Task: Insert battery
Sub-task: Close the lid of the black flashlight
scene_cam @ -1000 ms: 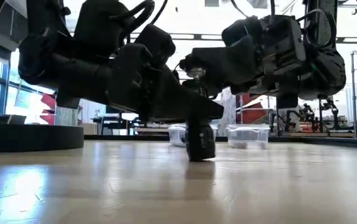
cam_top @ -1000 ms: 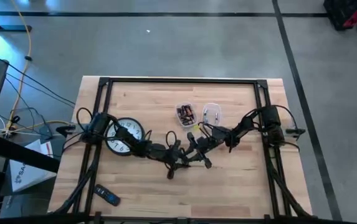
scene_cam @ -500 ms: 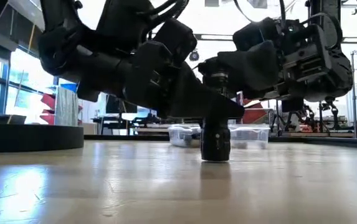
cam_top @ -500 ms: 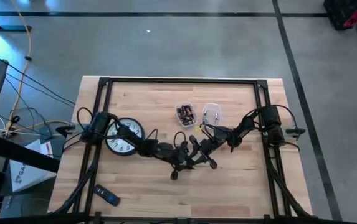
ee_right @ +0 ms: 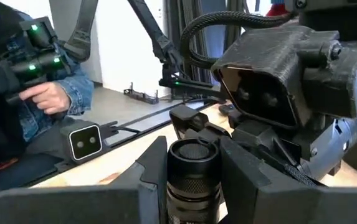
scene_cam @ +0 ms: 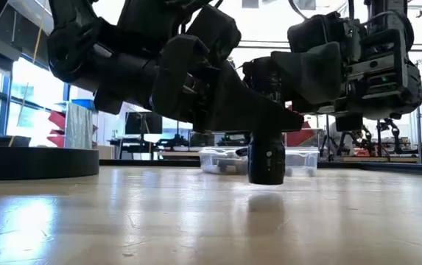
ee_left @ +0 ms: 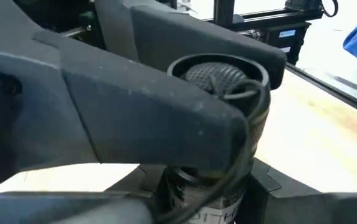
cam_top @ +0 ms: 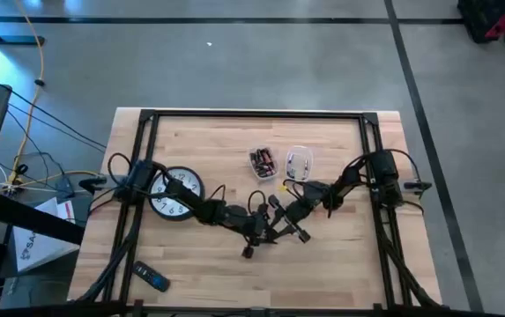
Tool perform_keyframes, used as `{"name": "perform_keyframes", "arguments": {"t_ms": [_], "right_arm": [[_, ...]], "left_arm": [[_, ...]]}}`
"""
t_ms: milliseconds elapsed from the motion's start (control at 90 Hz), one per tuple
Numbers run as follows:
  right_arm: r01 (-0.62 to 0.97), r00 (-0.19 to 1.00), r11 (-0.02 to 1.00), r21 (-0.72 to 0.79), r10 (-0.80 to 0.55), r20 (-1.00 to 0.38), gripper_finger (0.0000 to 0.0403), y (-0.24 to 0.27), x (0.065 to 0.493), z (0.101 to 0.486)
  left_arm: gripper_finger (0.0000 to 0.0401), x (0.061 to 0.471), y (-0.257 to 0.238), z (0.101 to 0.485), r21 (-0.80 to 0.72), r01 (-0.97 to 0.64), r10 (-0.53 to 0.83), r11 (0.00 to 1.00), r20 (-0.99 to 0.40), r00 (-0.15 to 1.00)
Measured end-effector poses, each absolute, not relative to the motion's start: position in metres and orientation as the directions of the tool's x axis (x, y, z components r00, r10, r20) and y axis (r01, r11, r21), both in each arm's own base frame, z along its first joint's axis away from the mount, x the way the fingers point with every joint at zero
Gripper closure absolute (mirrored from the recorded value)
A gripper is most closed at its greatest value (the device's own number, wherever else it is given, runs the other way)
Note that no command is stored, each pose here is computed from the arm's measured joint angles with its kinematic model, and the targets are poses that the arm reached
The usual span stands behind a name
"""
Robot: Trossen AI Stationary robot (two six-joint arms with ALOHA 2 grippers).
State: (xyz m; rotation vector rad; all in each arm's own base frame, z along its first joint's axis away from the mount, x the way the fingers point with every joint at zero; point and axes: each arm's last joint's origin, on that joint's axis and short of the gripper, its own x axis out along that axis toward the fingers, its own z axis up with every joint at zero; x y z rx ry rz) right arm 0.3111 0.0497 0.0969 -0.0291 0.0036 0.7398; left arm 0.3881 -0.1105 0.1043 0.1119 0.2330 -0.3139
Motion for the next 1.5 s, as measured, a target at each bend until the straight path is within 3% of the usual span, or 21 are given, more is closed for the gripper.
{"name": "perform_keyframes", "arguments": {"t_ms": [478, 1500], "right_arm": [[-0.672, 0.741, 0.740, -0.029, 0.670, -0.045, 0.0327, 0.048, 0.312, 0.094], [-0.430, 0.902, 0.901, -0.055, 0.426, -0.076, 0.0327, 0.039, 0.317, 0.091]], "left_arm": [[0.0302, 0.387, -0.111, 0.102, 0.051, 0.317, -0.293, 0.947, -0.270, 0.917], [0.0306, 0.363, -0.108, 0.090, 0.023, 0.000, 0.005, 1.000, -0.229, 0.973]]}}
